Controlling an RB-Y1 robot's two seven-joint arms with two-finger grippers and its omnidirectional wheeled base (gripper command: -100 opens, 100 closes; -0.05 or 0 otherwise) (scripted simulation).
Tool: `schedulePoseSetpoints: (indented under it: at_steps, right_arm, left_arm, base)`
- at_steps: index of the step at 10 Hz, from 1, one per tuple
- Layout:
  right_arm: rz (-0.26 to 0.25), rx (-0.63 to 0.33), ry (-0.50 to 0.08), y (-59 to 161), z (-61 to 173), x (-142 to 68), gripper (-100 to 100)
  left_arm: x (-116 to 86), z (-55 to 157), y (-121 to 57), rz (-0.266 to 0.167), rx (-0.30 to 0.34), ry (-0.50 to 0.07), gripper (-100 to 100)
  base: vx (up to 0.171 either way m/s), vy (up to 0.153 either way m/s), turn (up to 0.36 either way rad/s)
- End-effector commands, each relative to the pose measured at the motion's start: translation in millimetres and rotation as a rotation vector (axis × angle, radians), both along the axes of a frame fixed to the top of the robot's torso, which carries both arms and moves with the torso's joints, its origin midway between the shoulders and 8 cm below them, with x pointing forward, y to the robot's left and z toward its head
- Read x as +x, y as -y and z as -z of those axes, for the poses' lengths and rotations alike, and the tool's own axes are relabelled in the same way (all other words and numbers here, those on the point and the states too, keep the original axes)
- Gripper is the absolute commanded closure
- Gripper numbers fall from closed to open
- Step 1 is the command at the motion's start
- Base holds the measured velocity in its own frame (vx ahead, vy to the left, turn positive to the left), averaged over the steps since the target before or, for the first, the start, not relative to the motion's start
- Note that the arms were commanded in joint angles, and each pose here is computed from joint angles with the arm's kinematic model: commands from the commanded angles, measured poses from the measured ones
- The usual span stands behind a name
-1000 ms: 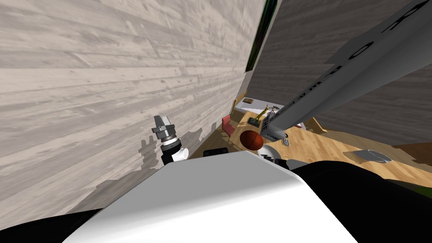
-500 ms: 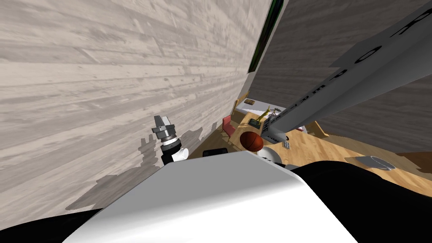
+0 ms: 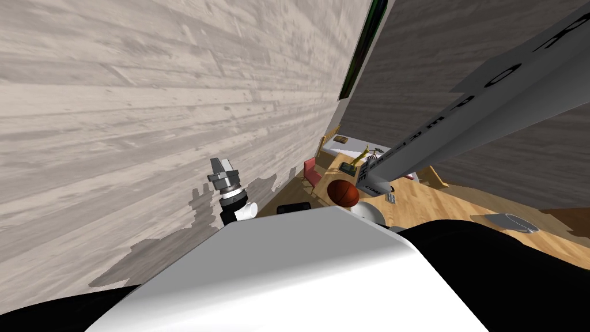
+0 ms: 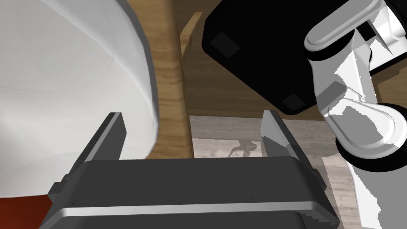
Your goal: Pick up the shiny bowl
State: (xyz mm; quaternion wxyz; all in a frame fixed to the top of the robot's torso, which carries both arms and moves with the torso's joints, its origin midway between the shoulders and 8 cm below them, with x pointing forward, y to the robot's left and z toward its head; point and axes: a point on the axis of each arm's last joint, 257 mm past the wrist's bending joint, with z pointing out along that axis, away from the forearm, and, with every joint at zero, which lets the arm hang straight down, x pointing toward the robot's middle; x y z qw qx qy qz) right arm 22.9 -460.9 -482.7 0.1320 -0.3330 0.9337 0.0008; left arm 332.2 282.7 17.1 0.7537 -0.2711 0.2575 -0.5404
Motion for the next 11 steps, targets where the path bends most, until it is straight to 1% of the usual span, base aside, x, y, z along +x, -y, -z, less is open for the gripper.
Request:
schedulePoseSetpoints:
  at_steps: [1, 4, 8, 11]
  right_arm:
    - [0.000, 0.000, 0.000, 0, 0, 0, -100]
    - [0.000, 0.000, 0.000, 0, 0, 0, -100]
    - [0.054, -0.018, -0.002, -5, 6, -14, -100]
    - [0.080, -0.028, -0.004, -7, 8, -21, -100]
  left_arm:
    - [0, 0, 0.0, 0.000, 0.000, 0.000, 0]
    - [0, 0, 0.0, 0.000, 0.000, 0.000, 0]
    - [0, 0, 0.0, 0.000, 0.000, 0.000, 0]
    - [0, 0, 0.0, 0.000, 0.000, 0.000, 0]
  base:
    - [-0.004, -0.005, 0.015]
    - [-0.002, -0.003, 0.008]
    - [-0.004, -0.014, 0.130]
    - [-0.005, -0.015, 0.114]
